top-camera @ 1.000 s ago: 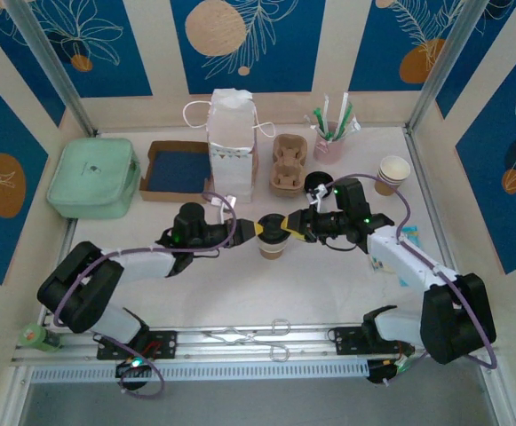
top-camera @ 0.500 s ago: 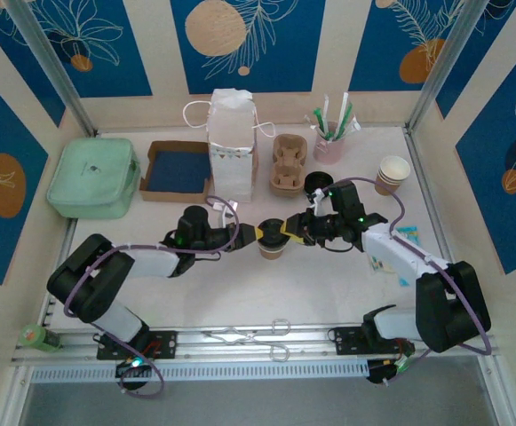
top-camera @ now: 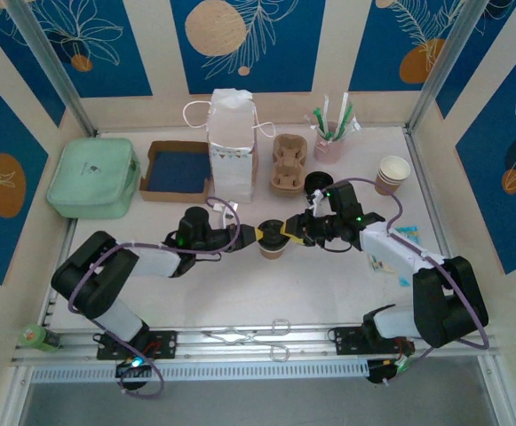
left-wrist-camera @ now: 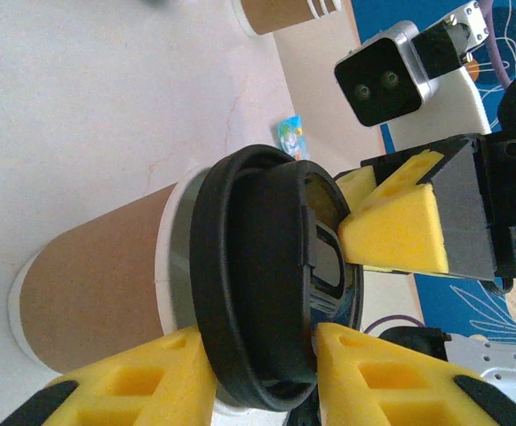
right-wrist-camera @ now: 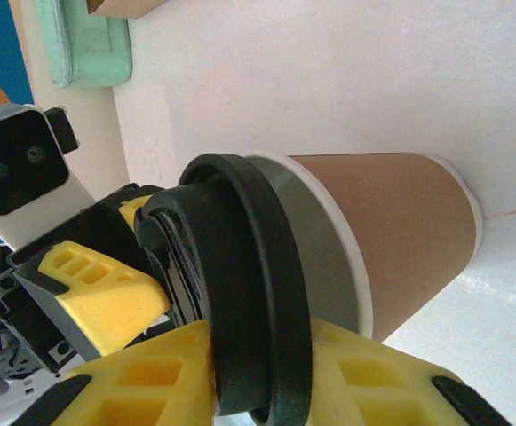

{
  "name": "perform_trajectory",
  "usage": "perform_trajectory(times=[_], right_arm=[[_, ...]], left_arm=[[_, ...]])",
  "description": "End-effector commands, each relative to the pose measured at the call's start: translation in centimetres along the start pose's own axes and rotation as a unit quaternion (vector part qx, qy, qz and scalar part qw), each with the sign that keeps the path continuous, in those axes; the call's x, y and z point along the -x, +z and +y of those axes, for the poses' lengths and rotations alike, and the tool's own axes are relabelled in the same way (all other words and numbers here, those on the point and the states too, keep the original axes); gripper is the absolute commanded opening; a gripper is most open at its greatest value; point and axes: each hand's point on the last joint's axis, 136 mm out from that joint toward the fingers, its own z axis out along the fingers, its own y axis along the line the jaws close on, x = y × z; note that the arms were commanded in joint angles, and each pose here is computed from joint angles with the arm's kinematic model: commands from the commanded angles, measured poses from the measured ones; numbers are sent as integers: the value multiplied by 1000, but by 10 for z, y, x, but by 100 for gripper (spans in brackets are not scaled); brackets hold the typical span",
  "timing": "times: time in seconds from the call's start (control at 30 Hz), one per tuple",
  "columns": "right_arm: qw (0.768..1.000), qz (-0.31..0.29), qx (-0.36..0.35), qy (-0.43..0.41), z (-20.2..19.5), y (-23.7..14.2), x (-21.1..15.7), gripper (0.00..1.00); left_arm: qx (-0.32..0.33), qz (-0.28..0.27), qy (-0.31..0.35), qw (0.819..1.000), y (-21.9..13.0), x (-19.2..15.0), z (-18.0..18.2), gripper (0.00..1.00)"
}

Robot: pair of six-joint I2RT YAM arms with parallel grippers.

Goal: Pack the takeout coffee

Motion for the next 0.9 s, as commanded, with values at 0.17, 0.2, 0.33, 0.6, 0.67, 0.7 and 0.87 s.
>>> perform_trajectory(times=[0.17, 0.2, 0.33, 0.6, 0.67, 0.7, 0.87], right_arm=[[998, -3, -58, 8, -25, 4, -2, 28], [998, -2, -59, 8, -25, 5, -2, 28], [998, -3, -65, 4, -25, 5, -3, 28], [998, -3, -70, 5, -27, 6, -3, 28], [997, -3, -72, 5, -28, 6, -3, 28], [997, -4, -73, 5, -28, 6, -3, 28], [997, -5, -78, 4, -30, 6, -3, 28]], left_arm=[[-7, 4, 30, 1000, 0, -2, -1, 35], [-6, 4, 31, 1000, 0, -3, -1, 35], [-1, 7, 32, 999, -1, -4, 0, 35], [8, 10, 37, 999, -3, -5, 1, 39], [11, 10, 40, 999, -4, -5, 1, 41], [12, 10, 41, 999, -4, -5, 1, 42], [13, 11, 43, 999, -4, -4, -1, 46]])
